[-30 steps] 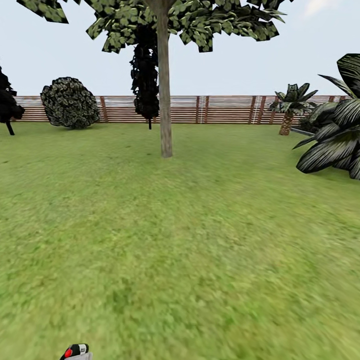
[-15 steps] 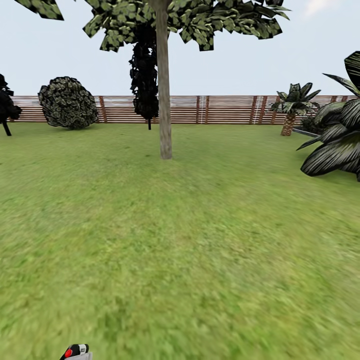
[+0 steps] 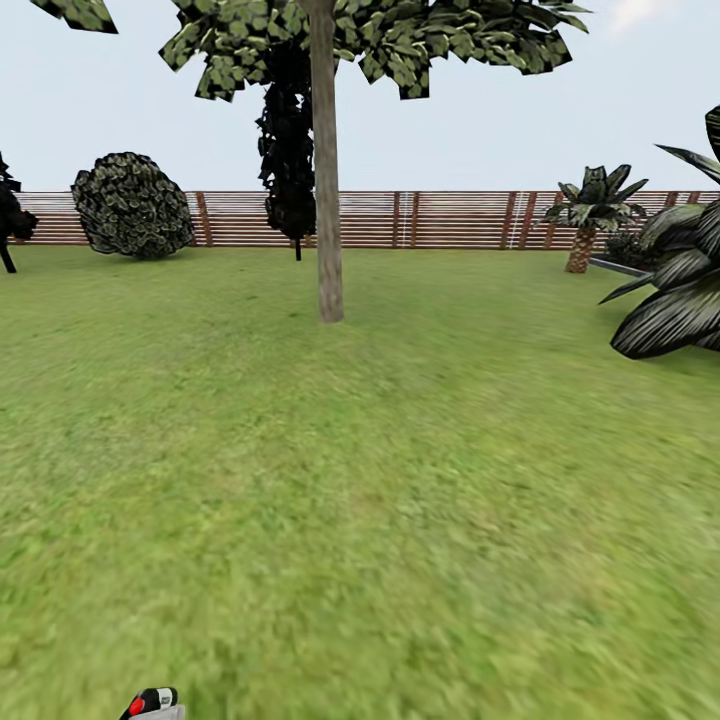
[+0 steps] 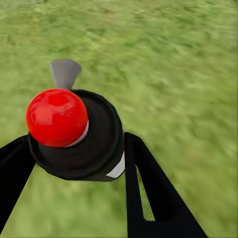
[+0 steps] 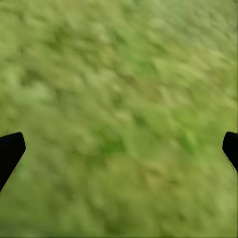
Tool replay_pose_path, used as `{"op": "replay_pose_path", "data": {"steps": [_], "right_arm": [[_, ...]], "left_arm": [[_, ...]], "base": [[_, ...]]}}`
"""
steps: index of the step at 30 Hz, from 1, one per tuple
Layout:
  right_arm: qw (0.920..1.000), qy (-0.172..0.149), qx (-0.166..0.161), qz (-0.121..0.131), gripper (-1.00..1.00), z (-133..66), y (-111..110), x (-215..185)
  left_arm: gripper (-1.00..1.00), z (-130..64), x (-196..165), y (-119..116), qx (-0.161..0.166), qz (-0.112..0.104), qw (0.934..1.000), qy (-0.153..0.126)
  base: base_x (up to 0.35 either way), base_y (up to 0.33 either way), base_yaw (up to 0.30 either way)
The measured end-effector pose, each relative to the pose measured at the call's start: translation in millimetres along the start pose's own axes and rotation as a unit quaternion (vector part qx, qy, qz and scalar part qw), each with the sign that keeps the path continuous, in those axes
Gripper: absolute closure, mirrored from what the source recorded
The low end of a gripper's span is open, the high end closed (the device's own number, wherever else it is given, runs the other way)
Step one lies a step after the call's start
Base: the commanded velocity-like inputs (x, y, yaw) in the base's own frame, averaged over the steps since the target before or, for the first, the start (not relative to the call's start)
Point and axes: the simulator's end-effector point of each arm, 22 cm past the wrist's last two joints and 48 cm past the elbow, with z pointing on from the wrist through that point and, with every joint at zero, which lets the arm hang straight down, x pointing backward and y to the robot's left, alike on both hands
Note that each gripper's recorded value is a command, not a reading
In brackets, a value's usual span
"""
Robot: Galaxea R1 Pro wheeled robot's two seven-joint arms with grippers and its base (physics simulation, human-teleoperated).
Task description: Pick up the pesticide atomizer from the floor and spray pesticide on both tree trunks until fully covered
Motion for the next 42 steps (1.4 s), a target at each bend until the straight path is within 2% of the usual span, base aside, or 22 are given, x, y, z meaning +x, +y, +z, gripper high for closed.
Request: {"op": "replay_pose_path", "data": {"steps": [42], "right_arm": [[1.0,0.0,0.0,0.0,-1.0,0.0,0.0,0.0]], "left_arm": [[1.0,0.0,0.1,-0.1,0.0,0.0,1.0,0.0]], "base": [[0.341,0.0,0.0]]}}
